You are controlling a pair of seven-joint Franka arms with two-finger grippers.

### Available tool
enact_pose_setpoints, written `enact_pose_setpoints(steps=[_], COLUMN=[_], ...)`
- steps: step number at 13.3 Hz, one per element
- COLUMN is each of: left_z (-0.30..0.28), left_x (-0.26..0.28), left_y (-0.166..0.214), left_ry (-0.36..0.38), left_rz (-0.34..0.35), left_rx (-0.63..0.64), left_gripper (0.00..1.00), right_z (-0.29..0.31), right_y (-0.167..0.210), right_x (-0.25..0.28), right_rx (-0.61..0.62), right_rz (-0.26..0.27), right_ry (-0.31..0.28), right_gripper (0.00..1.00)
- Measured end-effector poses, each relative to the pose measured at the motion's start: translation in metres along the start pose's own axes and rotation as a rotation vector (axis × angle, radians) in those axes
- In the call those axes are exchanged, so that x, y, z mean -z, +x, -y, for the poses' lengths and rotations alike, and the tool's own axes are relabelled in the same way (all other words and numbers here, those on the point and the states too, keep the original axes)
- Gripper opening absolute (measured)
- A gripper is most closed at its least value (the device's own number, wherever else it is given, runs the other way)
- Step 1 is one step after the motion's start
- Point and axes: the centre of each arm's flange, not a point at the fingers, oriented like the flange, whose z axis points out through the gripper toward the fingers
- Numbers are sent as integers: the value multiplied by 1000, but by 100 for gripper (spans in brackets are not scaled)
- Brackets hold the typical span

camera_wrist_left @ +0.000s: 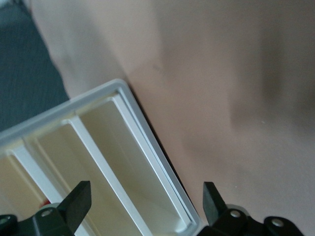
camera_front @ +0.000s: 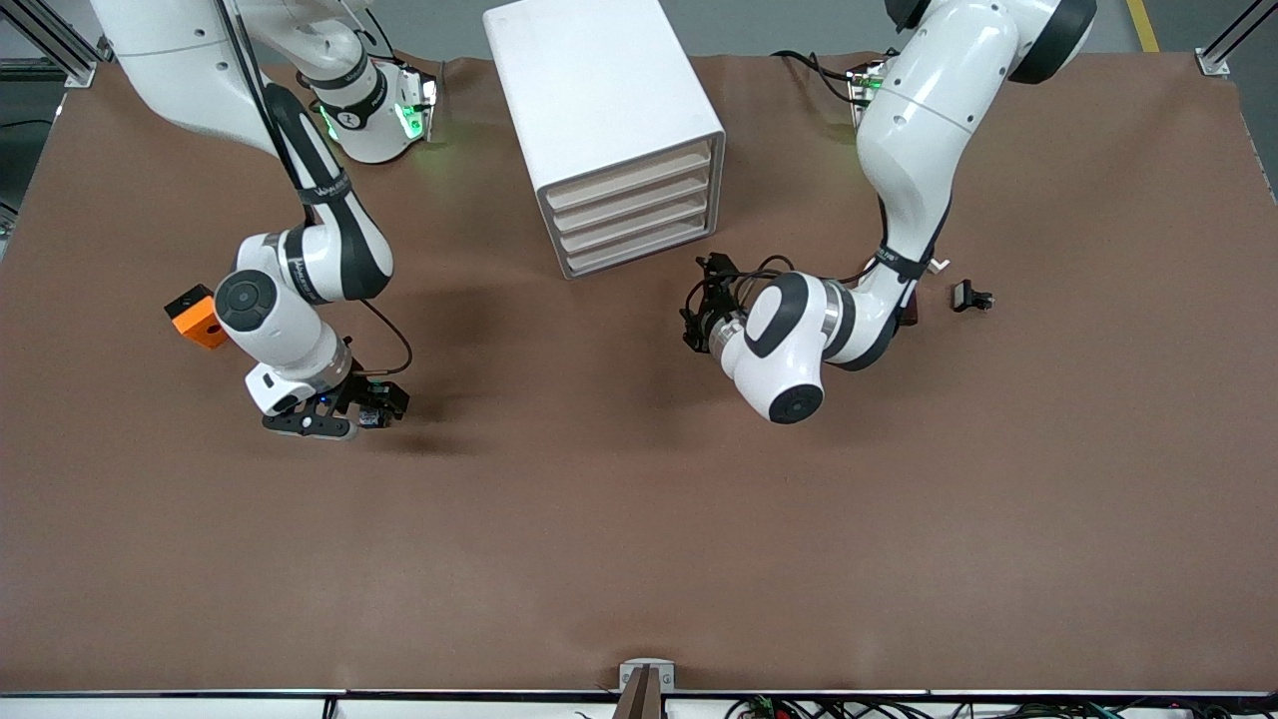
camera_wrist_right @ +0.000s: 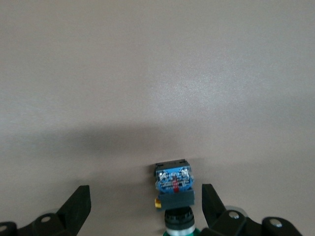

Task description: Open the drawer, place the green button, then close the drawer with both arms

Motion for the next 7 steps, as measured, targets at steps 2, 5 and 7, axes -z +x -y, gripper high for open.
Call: enact_pose_setpoints(steps=[2,5,7], left_z=[-6,1,4], left_x=[-9,-36,-60], left_y=[1,-20,-32], left_ry=[25,66,97], left_rz=[30,32,25], left_rx=[154,255,319], left_gripper=[100,100,100], right_z=[-2,-5,-8], right_y=[-1,-1,-2], right_x=[-8,-14,-20], right_rx=[0,-5,-9], right_rz=[0,5,12], right_ry=[-3,-8,-12], right_gripper=[100,100,100])
